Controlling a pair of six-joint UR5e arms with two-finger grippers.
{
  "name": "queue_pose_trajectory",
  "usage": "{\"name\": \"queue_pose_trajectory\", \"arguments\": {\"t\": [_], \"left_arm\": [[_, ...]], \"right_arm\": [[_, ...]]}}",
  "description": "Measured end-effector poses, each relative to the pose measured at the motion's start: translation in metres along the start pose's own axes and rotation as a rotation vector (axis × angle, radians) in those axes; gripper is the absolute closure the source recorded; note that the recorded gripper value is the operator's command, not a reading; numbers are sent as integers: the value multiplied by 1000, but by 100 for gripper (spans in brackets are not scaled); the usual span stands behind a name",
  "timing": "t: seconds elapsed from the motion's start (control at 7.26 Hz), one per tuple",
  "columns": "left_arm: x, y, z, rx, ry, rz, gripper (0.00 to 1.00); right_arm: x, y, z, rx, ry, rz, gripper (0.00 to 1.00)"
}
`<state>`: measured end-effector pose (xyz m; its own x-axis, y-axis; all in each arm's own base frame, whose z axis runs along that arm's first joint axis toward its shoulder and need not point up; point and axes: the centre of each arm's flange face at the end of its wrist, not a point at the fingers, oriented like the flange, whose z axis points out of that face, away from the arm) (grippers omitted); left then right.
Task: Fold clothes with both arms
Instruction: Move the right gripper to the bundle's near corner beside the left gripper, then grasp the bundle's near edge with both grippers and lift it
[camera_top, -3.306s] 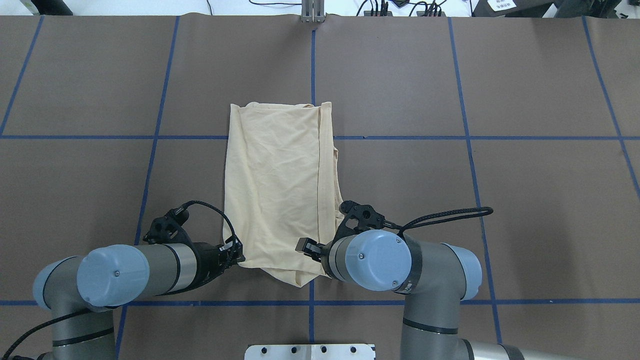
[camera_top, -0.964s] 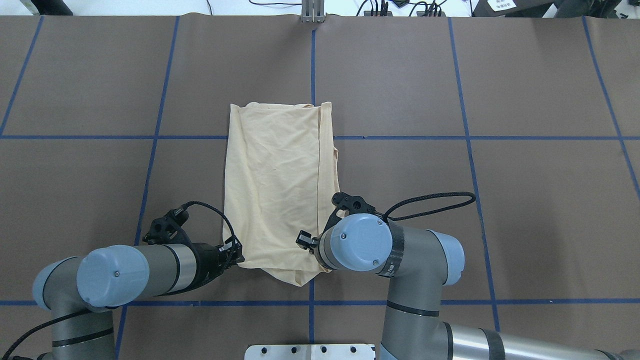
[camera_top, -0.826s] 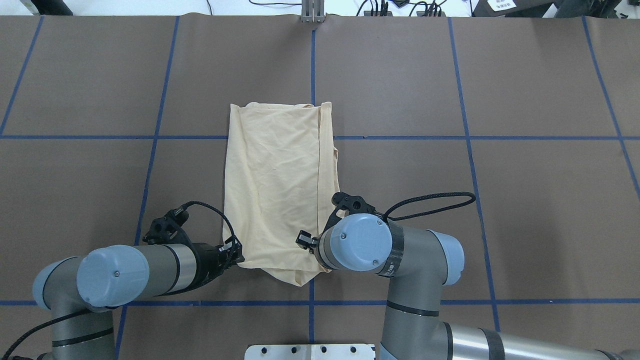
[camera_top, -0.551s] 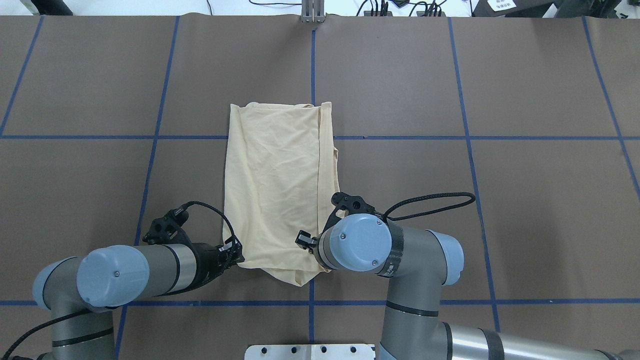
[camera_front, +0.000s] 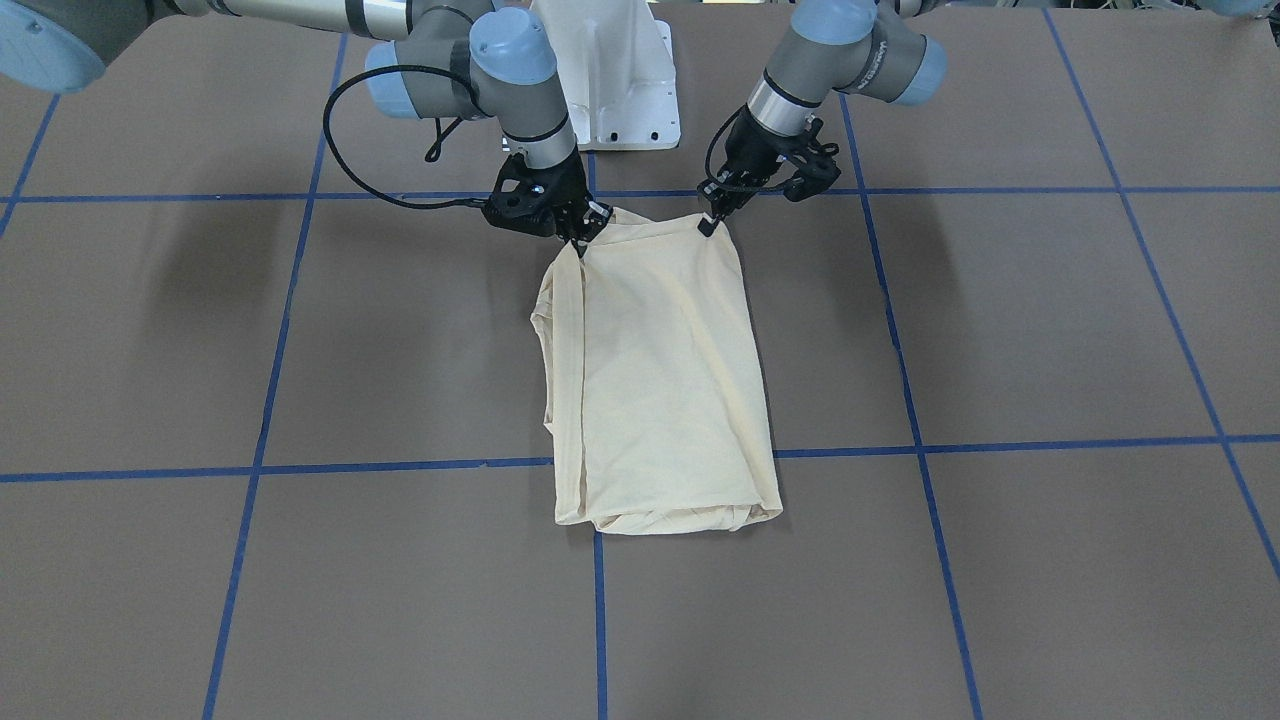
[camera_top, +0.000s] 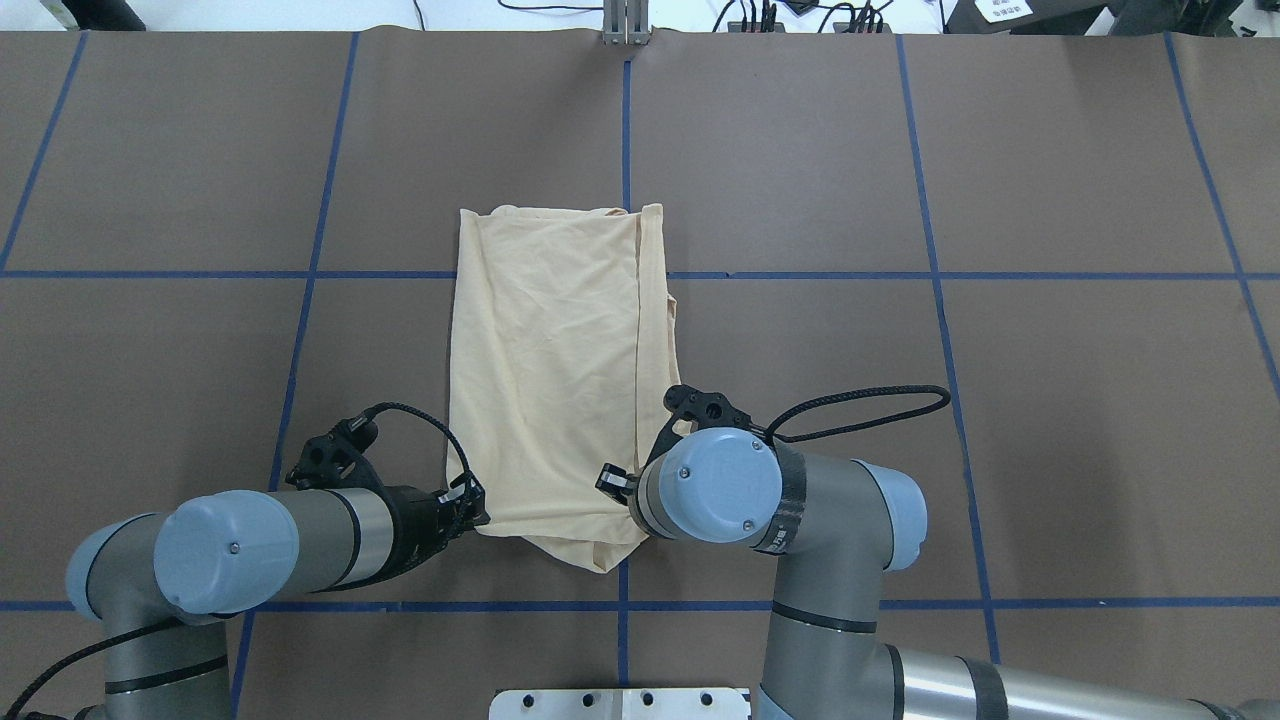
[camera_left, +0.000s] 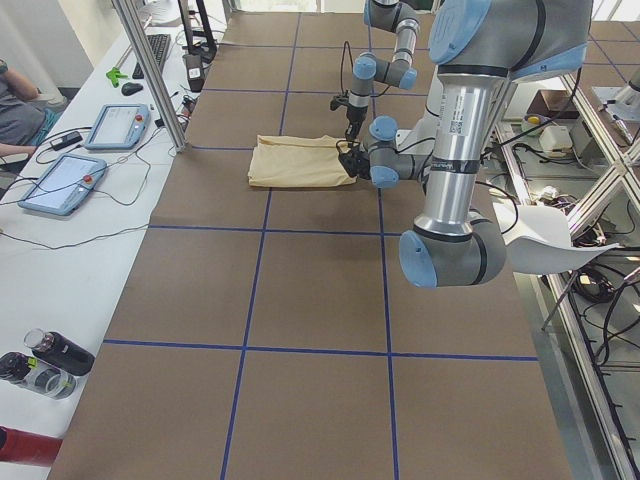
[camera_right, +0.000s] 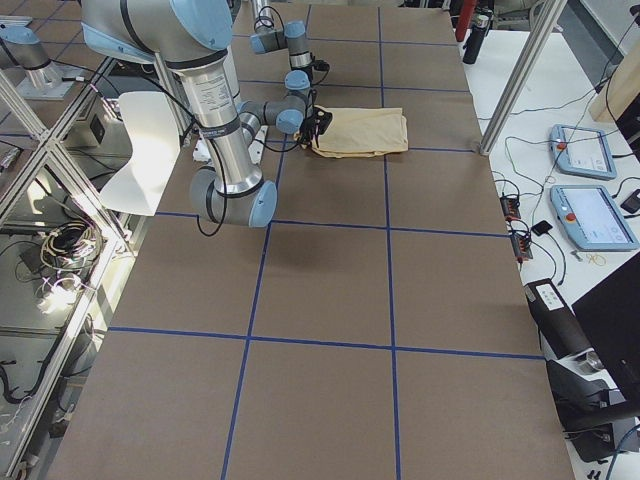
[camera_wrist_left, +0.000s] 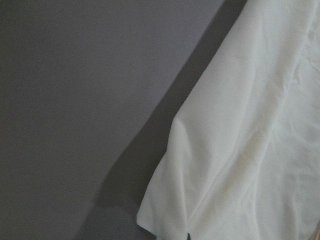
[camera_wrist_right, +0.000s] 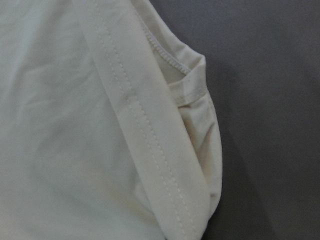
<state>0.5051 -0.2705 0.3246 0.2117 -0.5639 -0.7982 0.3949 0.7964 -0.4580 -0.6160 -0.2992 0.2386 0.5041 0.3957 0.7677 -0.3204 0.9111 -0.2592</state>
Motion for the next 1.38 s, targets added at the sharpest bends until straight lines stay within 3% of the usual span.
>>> {"name": "queue_pose_trajectory", "arguments": {"t": [0.41,0.83,1.1,1.38], "left_arm": [[3,1,-3,-4,8,0,100],[6,12,-13,-27,23,5,100],[-2,41,-14,-76,11,24,100],[-14,78,-13,-138,-7,49,100]], "right_arm": [[-2,-4,-6,-4,-9,6,100],[26,-6,-35,-45,-28,2,100],[43,-1,-44,-62,-29,-6,100],[47,15,-46,-115,-21,-19,100]]}}
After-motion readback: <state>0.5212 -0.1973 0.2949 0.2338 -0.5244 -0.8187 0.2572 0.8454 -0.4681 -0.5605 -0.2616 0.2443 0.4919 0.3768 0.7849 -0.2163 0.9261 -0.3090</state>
